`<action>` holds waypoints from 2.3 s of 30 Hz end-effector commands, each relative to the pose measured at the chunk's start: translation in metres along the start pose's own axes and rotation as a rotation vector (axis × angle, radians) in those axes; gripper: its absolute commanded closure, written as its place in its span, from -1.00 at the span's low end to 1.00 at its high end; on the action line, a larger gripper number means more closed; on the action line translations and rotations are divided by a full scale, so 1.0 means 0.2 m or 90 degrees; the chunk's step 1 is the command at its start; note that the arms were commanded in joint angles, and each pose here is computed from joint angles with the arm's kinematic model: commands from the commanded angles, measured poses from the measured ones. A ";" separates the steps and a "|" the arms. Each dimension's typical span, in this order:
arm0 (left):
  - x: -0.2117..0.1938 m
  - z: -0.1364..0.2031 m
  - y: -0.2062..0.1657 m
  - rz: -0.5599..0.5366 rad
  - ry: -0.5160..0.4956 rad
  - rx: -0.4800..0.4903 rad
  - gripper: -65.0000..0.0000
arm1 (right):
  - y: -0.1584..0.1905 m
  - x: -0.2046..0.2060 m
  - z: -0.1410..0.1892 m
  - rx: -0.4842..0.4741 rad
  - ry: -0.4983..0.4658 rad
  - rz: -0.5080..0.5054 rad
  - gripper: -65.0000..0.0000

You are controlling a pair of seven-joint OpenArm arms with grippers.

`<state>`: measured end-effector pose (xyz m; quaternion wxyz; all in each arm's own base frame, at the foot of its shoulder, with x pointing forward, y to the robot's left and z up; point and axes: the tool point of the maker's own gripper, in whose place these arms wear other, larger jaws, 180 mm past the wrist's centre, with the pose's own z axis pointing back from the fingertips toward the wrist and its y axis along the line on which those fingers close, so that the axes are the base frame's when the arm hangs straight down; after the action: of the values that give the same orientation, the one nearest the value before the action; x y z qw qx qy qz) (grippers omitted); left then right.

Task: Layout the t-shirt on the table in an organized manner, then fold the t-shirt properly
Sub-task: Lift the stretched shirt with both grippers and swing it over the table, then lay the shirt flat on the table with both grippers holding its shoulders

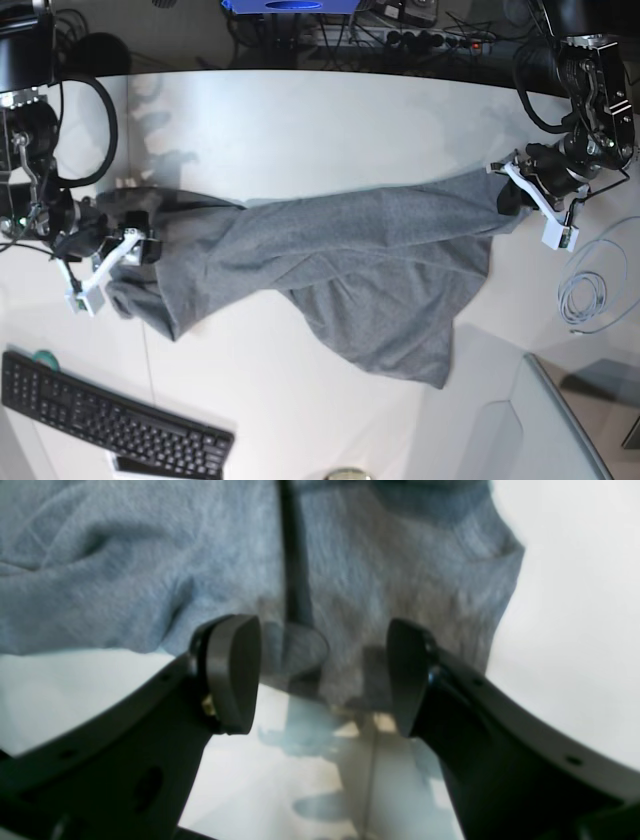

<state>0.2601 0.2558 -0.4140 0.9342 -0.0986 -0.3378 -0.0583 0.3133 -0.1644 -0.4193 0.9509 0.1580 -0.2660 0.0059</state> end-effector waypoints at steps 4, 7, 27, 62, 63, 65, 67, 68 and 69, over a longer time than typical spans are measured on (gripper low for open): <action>0.09 0.02 0.01 -0.011 -0.031 -0.001 1.00 | 0.00 0.06 0.01 0.004 -0.020 0.002 -0.15; 0.08 0.02 0.01 -0.012 -0.029 -0.001 1.00 | 0.05 0.05 -0.01 0.013 -0.012 0.016 -0.15; 0.04 0.11 0.01 -0.053 -0.016 0.009 1.00 | 0.20 -0.08 0.22 0.039 0.001 0.073 0.98; 2.43 0.57 -0.55 -0.304 -0.425 0.108 1.00 | -0.03 1.96 1.60 -0.321 -0.524 0.421 0.98; 2.42 0.64 -0.53 -0.305 -0.430 0.131 1.00 | -0.02 1.93 1.69 -0.346 -0.533 0.427 0.98; 2.29 0.67 -0.50 -0.308 -0.416 0.166 1.00 | -0.03 1.82 1.75 -0.381 -0.530 0.425 0.98; 2.11 0.68 -0.47 -0.323 -0.395 0.204 1.00 | -0.07 1.68 1.72 -0.404 -0.513 0.438 0.98; 2.00 0.66 -0.44 -0.331 -0.374 0.219 1.00 | -0.11 1.59 1.66 -0.409 -0.489 0.440 0.98; 1.86 0.59 -0.42 -0.336 -0.339 0.223 1.00 | -0.15 1.49 1.56 -0.401 -0.453 0.434 0.98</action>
<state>0.4540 0.1749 -0.0994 0.7851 0.1168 -0.5663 -0.2219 0.4183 -0.2953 -0.0449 0.7588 -0.2080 -0.5844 0.1987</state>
